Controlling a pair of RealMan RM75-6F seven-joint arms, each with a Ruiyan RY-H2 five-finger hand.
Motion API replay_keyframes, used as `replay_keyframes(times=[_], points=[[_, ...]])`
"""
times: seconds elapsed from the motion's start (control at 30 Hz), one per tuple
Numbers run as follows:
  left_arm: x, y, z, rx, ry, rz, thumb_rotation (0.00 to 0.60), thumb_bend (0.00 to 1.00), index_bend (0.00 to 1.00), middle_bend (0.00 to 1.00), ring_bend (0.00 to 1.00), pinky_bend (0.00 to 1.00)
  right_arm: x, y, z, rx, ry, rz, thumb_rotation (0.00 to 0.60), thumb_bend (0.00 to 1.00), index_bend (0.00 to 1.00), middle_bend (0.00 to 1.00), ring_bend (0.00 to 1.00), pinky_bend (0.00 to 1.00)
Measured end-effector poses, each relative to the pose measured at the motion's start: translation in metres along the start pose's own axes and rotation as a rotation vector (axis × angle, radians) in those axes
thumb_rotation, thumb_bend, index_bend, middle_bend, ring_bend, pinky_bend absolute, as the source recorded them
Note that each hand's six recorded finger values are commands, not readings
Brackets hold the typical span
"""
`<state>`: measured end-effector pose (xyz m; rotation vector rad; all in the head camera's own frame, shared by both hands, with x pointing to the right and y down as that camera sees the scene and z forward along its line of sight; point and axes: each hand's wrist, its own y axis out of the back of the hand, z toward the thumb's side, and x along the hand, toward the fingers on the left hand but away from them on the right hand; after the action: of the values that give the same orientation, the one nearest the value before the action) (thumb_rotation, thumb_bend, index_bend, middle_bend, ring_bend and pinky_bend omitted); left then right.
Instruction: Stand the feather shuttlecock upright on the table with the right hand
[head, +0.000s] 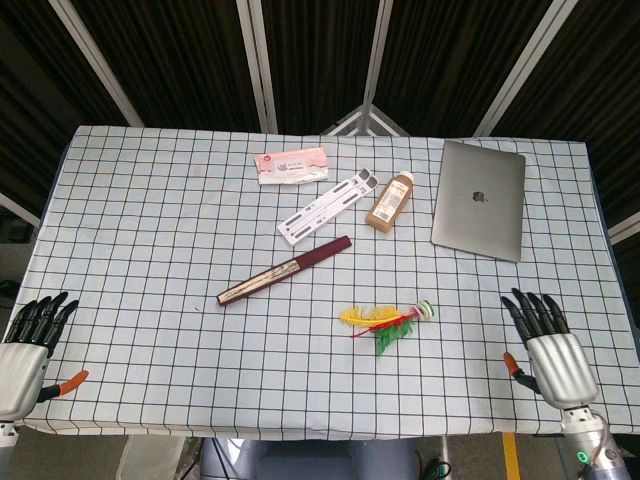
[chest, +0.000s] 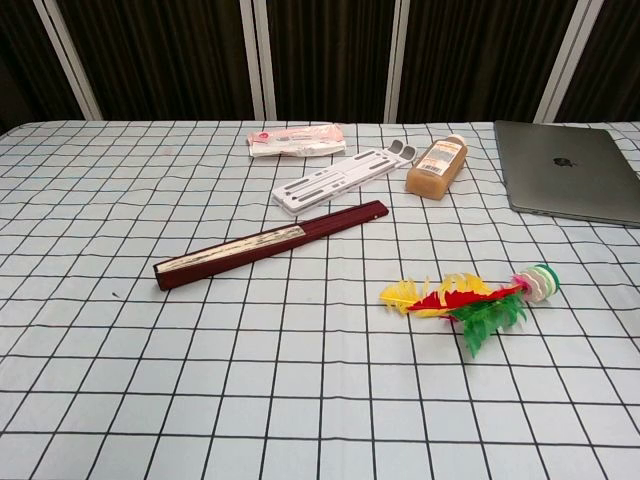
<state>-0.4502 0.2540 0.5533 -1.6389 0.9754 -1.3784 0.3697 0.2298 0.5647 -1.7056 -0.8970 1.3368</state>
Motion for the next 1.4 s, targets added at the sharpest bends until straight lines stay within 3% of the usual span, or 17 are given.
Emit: replay_keyframes(times=[0.13, 0.3, 0.7, 1.0, 1.4], points=[[0.0, 0.0, -0.001, -0.002, 0.002, -0.004, 0.6, 0.0, 0.0, 0.0, 0.0, 0.0, -0.022, -0.01, 0.037, -0.089, 0.087, 0.031, 0.6, 0.41, 0.34, 0.13, 0.0, 0.0], [0.0, 0.0, -0.001, -0.007, 0.002, -0.004, 0.6, 0.0, 0.0, 0.0, 0.0, 0.0, -0.048, -0.035, 0.084, -0.172, 0.161, 0.087, 0.6, 0.41, 0.37, 0.15, 0.0, 0.0], [0.001, 0.0, -0.002, -0.025, 0.007, -0.016, 0.6, 0.0, 0.0, 0.0, 0.0, 0.0, -0.088, -0.094, 0.162, -0.257, 0.201, 0.177, 0.6, 0.41, 0.42, 0.18, 0.0, 0.0], [0.001, 0.001, -0.003, -0.038, 0.007, -0.019, 0.6, 0.0, 0.0, 0.0, 0.0, 0.0, -0.104, -0.112, 0.176, -0.259, 0.17, 0.178, 0.6, 0.42, 0.49, 0.21, 0.0, 0.0], [0.001, 0.001, -0.002, -0.036, 0.005, -0.02, 0.6, 0.0, 0.0, 0.0, 0.0, 0.0, -0.103, -0.115, 0.171, -0.28, 0.15, 0.177, 0.6, 0.56, 0.65, 0.29, 0.0, 0.0]])
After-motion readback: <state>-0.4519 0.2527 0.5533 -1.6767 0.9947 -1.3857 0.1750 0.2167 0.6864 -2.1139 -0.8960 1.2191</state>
